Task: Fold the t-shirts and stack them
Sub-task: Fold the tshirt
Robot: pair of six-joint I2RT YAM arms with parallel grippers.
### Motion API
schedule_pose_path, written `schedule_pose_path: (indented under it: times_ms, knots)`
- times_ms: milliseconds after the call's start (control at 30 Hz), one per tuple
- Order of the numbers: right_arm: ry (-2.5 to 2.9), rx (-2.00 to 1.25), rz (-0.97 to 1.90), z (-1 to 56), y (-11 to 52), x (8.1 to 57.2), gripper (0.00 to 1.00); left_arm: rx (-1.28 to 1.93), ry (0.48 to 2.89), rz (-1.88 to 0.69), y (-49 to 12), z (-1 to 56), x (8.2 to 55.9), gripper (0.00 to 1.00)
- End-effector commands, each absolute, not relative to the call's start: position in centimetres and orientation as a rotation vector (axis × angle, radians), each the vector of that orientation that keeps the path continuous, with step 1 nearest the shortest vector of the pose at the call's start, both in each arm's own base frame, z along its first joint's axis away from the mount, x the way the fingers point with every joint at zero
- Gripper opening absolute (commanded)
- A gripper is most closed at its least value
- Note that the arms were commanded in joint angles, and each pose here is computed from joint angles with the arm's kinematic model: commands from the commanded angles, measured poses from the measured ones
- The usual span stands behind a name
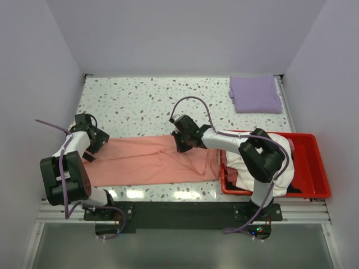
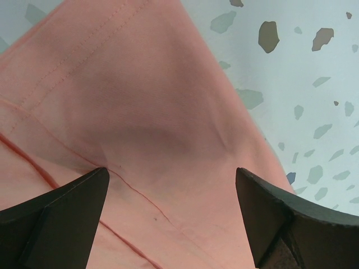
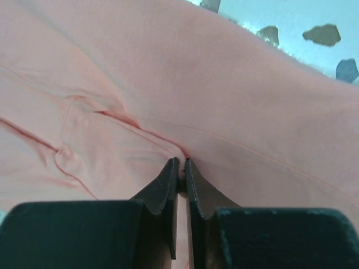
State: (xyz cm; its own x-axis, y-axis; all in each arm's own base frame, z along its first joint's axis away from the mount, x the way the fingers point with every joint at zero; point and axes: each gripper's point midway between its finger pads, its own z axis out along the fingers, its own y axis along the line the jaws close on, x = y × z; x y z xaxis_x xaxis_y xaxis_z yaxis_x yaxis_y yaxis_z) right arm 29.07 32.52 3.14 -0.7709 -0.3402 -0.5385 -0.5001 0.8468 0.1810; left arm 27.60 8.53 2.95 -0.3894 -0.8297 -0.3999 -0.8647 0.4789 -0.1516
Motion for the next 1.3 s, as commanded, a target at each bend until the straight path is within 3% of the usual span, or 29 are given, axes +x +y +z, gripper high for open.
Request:
schedule_pose_path:
  times_ms: [0,100,433,767,833,867,900,933,1267]
  knots:
    - [2.480,-0.556,0.541,6.4,33.1,28.3,0.06,-1.389,2.281,0.131,9.2,3.4,28.1,1.00]
    - [2.480,-0.535,0.564,6.9,33.3,27.3,0.00,-1.390,2.282,0.133,9.1,3.4,28.0,1.00]
    - [2.513,-0.557,0.706,7.0,37.8,22.4,0.00,-1.378,2.278,0.114,9.0,3.7,28.2,1.00]
    - [2.520,-0.463,0.836,6.6,41.0,20.1,0.11,-1.352,2.272,0.069,8.6,4.0,28.7,1.00]
    - [2.516,-0.481,0.846,6.4,41.7,19.3,0.24,-1.349,2.274,0.066,8.6,3.9,28.7,1.00]
    - [2.513,-0.476,0.845,6.3,42.0,19.2,0.40,-1.348,2.272,0.061,8.6,4.0,28.8,1.00]
    - [2.508,-0.477,0.844,6.4,42.2,19.2,0.79,-1.346,2.276,0.058,8.5,3.9,28.8,1.00]
    - [2.503,-0.483,0.840,6.5,42.4,19.0,0.99,-1.343,2.278,0.048,8.4,3.9,28.9,1.00]
    - [2.443,-0.529,0.762,9.7,40.8,18.7,0.99,-1.332,2.273,0.032,8.3,4.0,29.0,1.00]
